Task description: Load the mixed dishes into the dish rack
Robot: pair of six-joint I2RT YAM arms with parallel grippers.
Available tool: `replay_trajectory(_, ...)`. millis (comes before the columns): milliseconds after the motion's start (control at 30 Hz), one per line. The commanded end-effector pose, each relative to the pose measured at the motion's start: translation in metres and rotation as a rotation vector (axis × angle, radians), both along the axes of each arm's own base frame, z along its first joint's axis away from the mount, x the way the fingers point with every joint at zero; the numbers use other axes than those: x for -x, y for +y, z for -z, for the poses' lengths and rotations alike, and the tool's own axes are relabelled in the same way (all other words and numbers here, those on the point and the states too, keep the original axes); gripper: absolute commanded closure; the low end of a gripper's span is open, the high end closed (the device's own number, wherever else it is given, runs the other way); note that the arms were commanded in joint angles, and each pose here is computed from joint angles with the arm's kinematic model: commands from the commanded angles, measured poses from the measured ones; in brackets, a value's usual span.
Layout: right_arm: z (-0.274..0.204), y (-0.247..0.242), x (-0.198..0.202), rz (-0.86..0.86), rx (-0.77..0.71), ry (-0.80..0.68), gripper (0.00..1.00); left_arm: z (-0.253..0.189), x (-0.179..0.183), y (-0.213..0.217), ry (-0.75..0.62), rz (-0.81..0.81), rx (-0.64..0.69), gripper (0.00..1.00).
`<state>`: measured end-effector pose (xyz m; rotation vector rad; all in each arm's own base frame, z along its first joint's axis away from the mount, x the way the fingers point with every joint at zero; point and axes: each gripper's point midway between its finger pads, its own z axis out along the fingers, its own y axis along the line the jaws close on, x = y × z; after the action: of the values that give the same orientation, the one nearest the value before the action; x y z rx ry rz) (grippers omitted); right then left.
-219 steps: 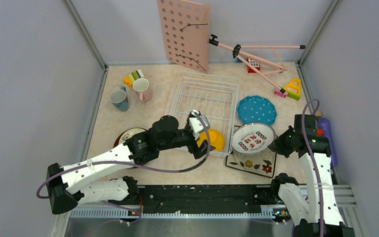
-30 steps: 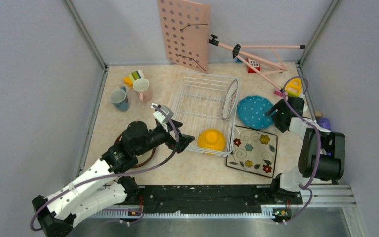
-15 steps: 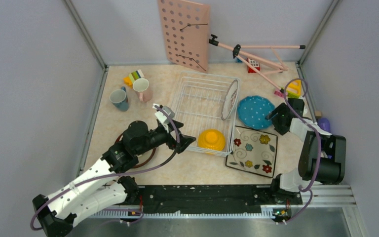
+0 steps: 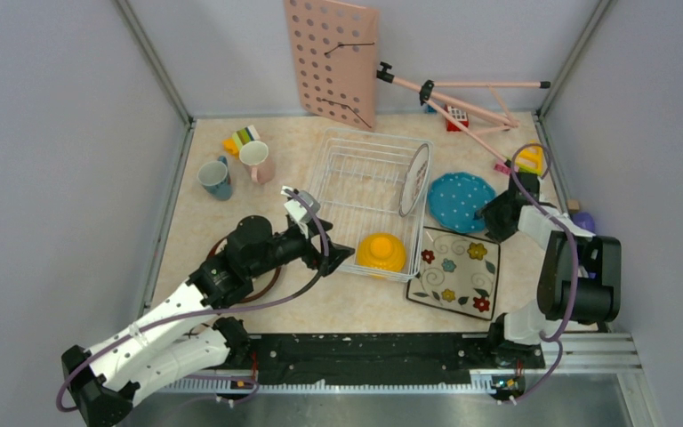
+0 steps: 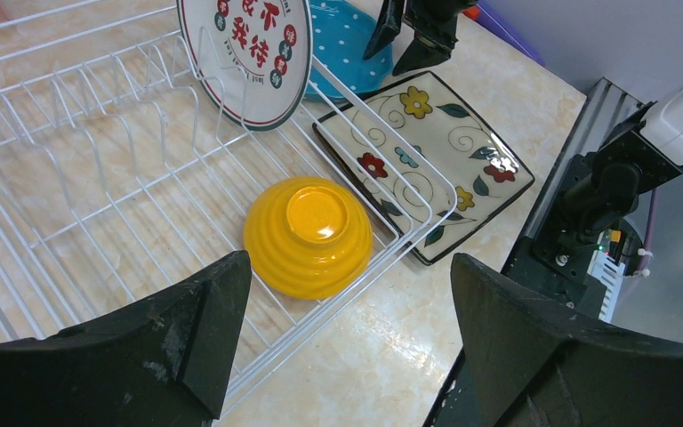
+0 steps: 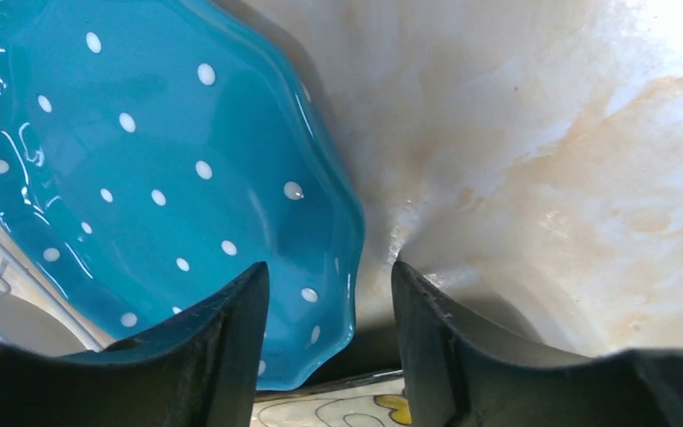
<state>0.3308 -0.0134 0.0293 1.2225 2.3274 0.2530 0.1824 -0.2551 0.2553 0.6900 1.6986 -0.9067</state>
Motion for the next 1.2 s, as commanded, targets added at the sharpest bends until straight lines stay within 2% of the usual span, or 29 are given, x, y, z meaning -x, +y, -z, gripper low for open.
replay_trajectory(0,0.025,0.016,0.029,-0.020,-0.059,0.145,0.52,-0.030,-0.002,-0.004,-0.079,0.022,0.039,0.13)
replay_trajectory(67,0.019,0.015,0.028,-0.031,-0.053,0.143,0.69,-0.035,-0.002,-0.002,-0.097,0.017,0.033,0.13)
replay_trajectory(100,0.015,0.015,0.027,-0.035,-0.048,0.140,0.90,-0.037,-0.003,-0.001,-0.107,0.015,0.031,0.13)
replay_trajectory(133,0.011,0.014,0.028,-0.034,-0.046,0.139,1.00,-0.040,-0.004,0.000,-0.117,0.011,0.029,0.13)
replay_trajectory(467,-0.041,0.007,0.028,-0.006,-0.012,0.086,1.00,-0.052,-0.006,-0.017,-0.153,0.070,0.057,0.18)
replay_trajectory(700,-0.078,0.000,0.025,0.030,-0.004,0.015,1.00,-0.058,-0.011,-0.029,-0.242,0.089,-0.037,0.19)
replay_trajectory(967,-0.108,0.009,0.027,0.014,-0.064,-0.046,1.00,-0.080,-0.016,-0.039,-0.391,0.119,-0.083,0.09)
replay_trajectory(1033,-0.109,0.013,0.030,0.010,-0.088,-0.043,1.00,-0.081,-0.015,-0.052,-0.428,0.151,-0.102,0.02)
replay_trajectory(1167,-0.112,0.019,0.036,-0.005,-0.125,-0.036,1.00,-0.083,-0.011,-0.090,-0.534,0.223,-0.184,0.02)
